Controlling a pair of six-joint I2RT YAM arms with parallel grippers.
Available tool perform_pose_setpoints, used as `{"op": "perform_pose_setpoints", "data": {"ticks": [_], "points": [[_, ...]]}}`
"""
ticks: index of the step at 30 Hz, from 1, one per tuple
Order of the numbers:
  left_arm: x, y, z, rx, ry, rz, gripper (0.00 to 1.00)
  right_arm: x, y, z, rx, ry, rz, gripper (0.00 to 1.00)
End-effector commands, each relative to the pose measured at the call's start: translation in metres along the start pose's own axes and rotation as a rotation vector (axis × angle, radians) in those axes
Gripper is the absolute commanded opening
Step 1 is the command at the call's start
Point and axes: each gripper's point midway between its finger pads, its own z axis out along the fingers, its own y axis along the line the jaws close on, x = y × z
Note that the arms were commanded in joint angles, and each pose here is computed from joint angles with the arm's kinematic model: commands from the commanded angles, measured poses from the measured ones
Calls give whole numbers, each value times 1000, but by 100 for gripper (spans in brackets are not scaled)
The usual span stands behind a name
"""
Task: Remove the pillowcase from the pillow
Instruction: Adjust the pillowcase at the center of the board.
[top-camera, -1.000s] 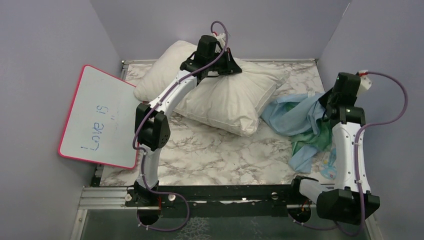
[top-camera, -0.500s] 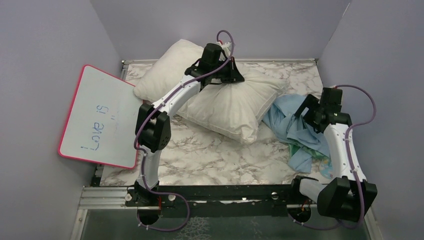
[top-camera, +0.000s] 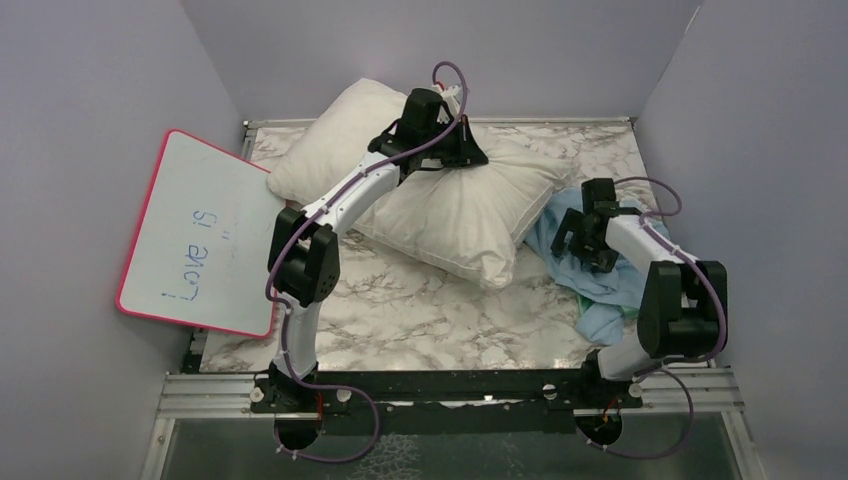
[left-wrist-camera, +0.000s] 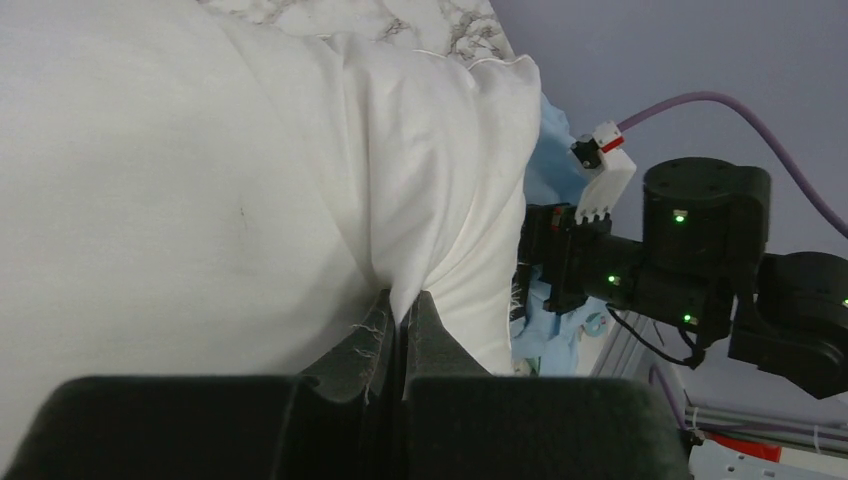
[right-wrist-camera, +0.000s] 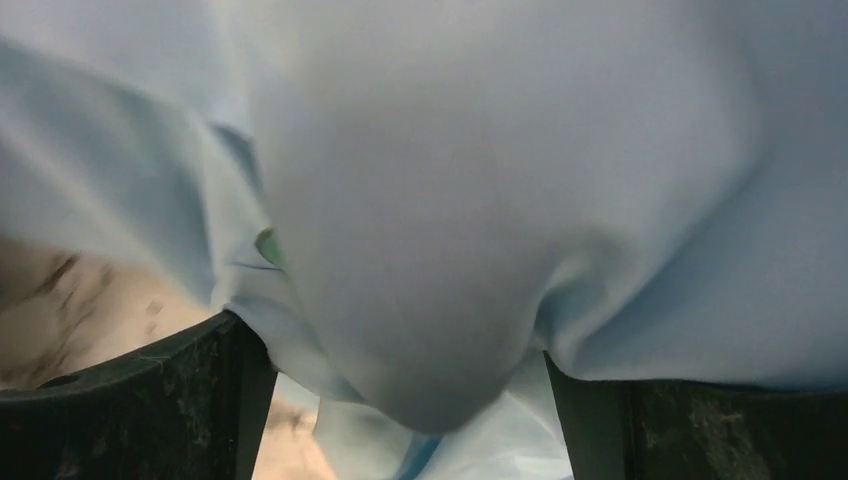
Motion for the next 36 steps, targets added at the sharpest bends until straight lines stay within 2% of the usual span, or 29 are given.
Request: {"op": "perform_pose_setpoints", "data": {"ticks": [1, 6, 8, 9, 11, 15, 18, 22, 25, 28, 30, 33, 36], "points": [[-4, -15, -15, 34, -4, 28, 0, -7, -32, 25, 237, -114, 116, 92], [-2, -13, -14, 30, 2, 23, 0, -18, -34, 26, 259, -163, 155, 49], [0, -12, -13, 31, 7, 20, 0, -29, -35, 16, 276, -189, 166, 19], [1, -13, -13, 35, 10, 20, 0, -38, -36, 5, 285, -216, 181, 14], [3, -12, -13, 37, 16, 22, 0, -62, -36, -27, 277, -303, 206, 12], [5, -12, -14, 38, 22, 26, 0, -128, -41, -128, 231, -576, 291, 6], [6, -10, -14, 35, 24, 26, 0, -163, -44, -205, 180, -734, 334, 3], [7, -10, -13, 37, 26, 24, 0, -190, -34, -282, 64, -844, 354, 1], [8, -9, -12, 38, 29, 22, 0, -202, -23, -313, -21, -902, 329, 1], [9, -9, -12, 40, 33, 19, 0, -200, -23, -306, -9, -876, 309, 1], [10, -9, -12, 40, 33, 20, 0, -189, -41, -282, 109, -850, 344, 2], [10, -11, -13, 48, 36, 21, 0, -162, -75, -225, 302, -780, 376, 4], [13, -14, -13, 59, 44, 28, 0, -132, -86, -165, 338, -632, 401, 4]]}}
